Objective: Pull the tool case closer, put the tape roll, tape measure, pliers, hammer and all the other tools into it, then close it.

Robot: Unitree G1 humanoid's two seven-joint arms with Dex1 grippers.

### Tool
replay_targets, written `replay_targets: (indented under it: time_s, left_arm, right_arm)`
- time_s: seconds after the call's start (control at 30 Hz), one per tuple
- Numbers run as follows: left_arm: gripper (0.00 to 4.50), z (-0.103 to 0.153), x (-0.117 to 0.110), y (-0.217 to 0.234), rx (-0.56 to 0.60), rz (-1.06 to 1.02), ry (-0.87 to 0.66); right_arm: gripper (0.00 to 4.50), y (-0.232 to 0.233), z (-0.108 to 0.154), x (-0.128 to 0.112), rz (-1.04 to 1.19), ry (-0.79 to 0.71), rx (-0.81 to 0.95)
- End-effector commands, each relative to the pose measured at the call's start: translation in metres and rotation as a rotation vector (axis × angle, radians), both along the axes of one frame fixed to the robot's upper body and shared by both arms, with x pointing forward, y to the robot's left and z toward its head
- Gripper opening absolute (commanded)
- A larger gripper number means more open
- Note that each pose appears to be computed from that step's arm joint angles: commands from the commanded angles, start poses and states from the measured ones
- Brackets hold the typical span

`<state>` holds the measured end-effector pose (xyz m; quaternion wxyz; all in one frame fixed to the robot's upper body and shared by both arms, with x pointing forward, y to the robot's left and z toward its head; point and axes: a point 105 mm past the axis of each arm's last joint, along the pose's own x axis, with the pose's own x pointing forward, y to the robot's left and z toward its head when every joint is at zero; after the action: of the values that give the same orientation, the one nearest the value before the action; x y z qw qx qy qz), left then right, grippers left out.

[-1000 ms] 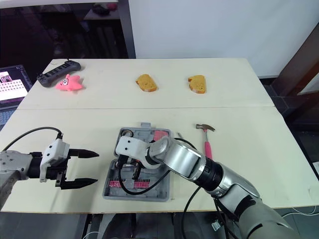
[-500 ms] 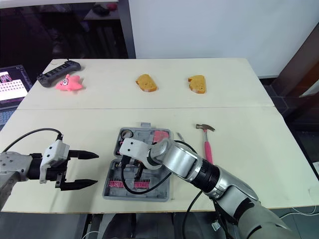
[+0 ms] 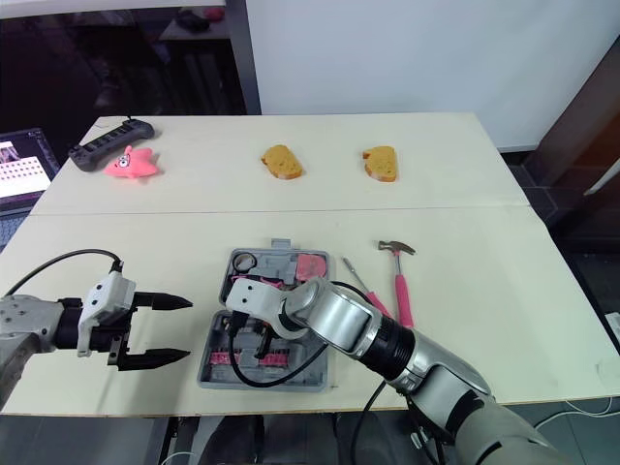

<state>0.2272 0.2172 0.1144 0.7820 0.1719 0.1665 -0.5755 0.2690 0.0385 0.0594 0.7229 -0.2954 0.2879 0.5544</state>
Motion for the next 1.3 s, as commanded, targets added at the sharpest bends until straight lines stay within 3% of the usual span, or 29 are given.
replay_targets:
  time_s: [0.03,0.17,0.37,0.47,0.63,0.8,0.93,1.07,1.3]
  left_arm:
    - [4.50,0.011,0.002,-0.001,0.006,-0.013,-0.041]
    - [4.50,0.012,0.002,0.000,0.004,-0.008,-0.041]
    - [4.50,0.011,0.003,0.016,0.025,0.047,-0.043]
    - [4.50,0.013,0.004,0.031,0.025,0.115,-0.063]
    - [4.50,0.005,-0.003,0.080,0.062,0.306,-0.078]
    - [4.50,0.000,-0.015,0.142,0.124,0.532,-0.082]
    - [4.50,-0.003,-0.025,0.171,0.153,0.618,-0.067]
    - [4.50,-0.006,-0.030,0.184,0.150,0.666,-0.053]
    - [4.50,-0.004,-0.024,0.183,0.130,0.669,-0.079]
  right_arm:
    - [0.02,0.008,0.028,0.005,0.014,-0.029,0.121]
    - [0.02,0.009,0.071,-0.007,0.079,0.013,0.304]
    - [0.02,-0.029,0.126,-0.018,0.149,-0.095,0.495]
    - [0.02,-0.068,0.132,-0.015,0.088,-0.159,0.515]
    - [0.02,-0.174,0.103,-0.005,-0.150,-0.247,0.381]
    - [2.32,-0.279,0.081,-0.026,-0.393,-0.244,0.366]
    - [4.35,-0.322,0.060,-0.049,-0.475,-0.227,0.312]
    - [4.44,-0.340,0.034,-0.063,-0.522,-0.210,0.264]
    - [4.44,-0.335,0.031,-0.063,-0.533,-0.233,0.295]
